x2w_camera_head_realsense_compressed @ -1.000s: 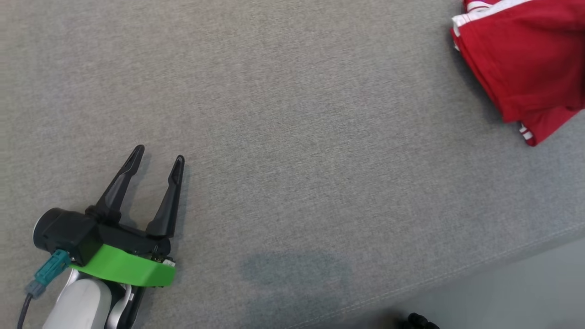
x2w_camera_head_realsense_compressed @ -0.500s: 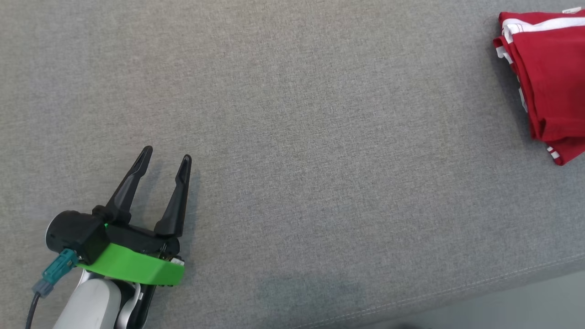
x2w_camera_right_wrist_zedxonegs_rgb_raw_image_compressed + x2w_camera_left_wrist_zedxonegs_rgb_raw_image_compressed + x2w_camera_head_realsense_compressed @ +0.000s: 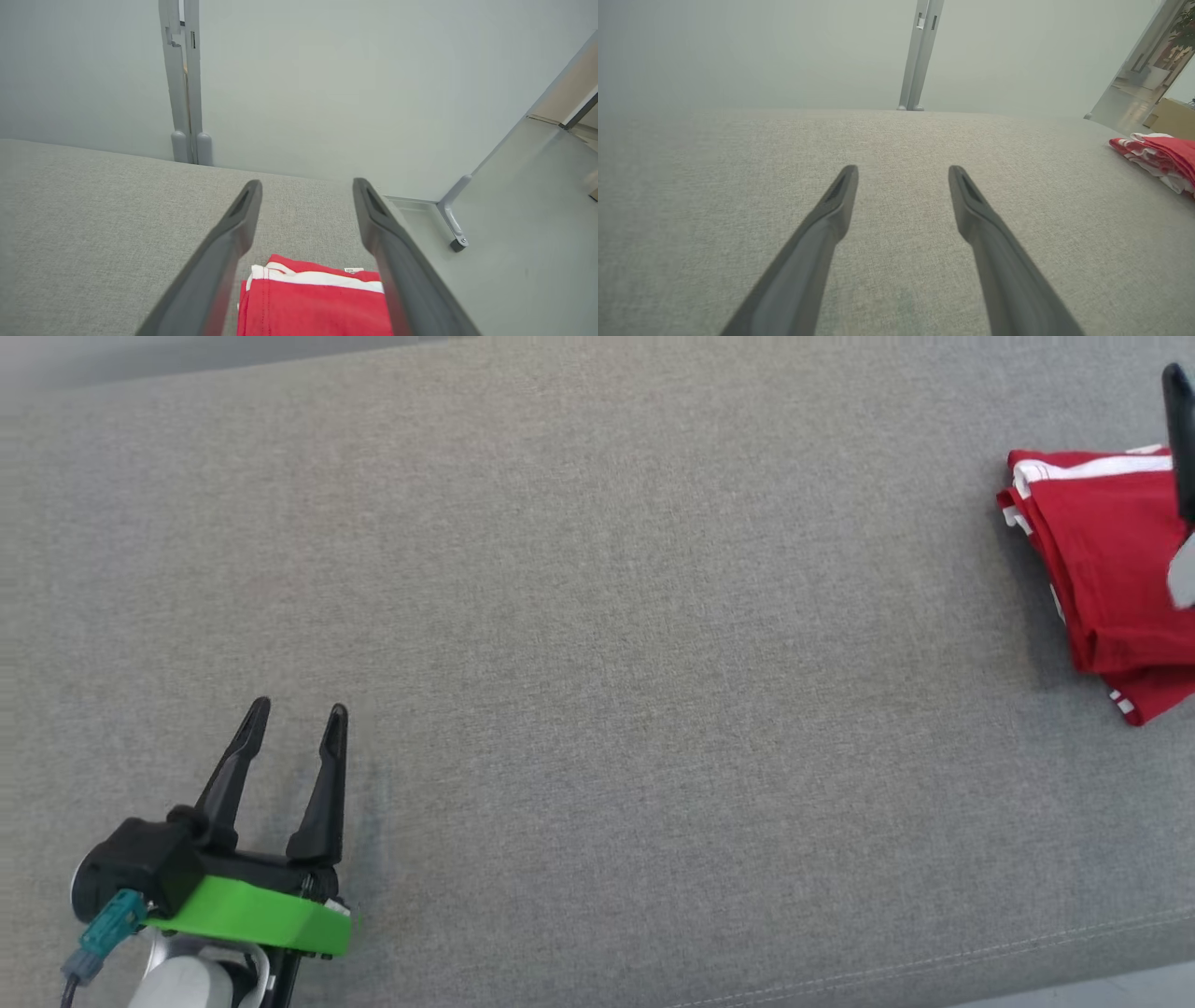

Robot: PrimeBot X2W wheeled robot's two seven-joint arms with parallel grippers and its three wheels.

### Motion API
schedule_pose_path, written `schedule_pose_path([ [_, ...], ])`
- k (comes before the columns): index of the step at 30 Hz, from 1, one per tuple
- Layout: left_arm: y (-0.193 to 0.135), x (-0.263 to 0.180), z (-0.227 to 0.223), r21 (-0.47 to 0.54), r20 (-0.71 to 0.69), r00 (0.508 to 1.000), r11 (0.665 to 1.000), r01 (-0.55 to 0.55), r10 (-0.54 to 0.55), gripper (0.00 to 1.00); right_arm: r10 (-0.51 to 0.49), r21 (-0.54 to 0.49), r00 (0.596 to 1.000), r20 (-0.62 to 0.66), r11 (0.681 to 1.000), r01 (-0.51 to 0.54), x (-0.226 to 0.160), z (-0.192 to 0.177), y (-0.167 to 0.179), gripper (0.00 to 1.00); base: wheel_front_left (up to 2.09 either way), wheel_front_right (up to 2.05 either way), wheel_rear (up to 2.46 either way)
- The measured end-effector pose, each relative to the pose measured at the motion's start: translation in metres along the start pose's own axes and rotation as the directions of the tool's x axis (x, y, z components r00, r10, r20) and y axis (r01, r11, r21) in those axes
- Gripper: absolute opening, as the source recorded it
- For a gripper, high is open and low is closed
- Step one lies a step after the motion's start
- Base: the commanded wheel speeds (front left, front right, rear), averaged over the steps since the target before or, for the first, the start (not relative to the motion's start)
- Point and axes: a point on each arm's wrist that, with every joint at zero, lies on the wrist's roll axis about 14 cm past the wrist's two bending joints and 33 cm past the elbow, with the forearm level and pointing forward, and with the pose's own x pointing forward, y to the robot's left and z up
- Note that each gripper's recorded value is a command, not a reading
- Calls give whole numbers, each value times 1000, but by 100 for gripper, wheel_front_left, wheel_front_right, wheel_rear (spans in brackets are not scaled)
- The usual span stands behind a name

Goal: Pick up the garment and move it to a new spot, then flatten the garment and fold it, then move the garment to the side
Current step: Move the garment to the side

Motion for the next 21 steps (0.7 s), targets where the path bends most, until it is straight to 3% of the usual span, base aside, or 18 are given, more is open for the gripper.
schedule_pose_path([
  [6, 33, -35, 8, 41, 8, 988, 987, -153, 153, 100, 10, 85, 990, 143, 996, -22, -35, -16, 31, 100, 0, 0, 0],
  [11, 53, -66, 16, 78, 24, 969, 966, -245, 244, 100, -4, 176, 991, 137, 984, -20, -64, -49, 60, 100, 0, 0, 0],
  [17, 69, -92, 30, 94, 76, 940, 936, -338, 332, 100, 26, 157, 996, 87, 987, -40, -89, -73, 97, 100, 0, 0, 0],
  [21, 71, -104, 36, 91, 105, 925, 923, -375, 366, 100, 27, 166, 992, 126, 985, -48, -100, -61, 112, 100, 0, 0, 0],
])
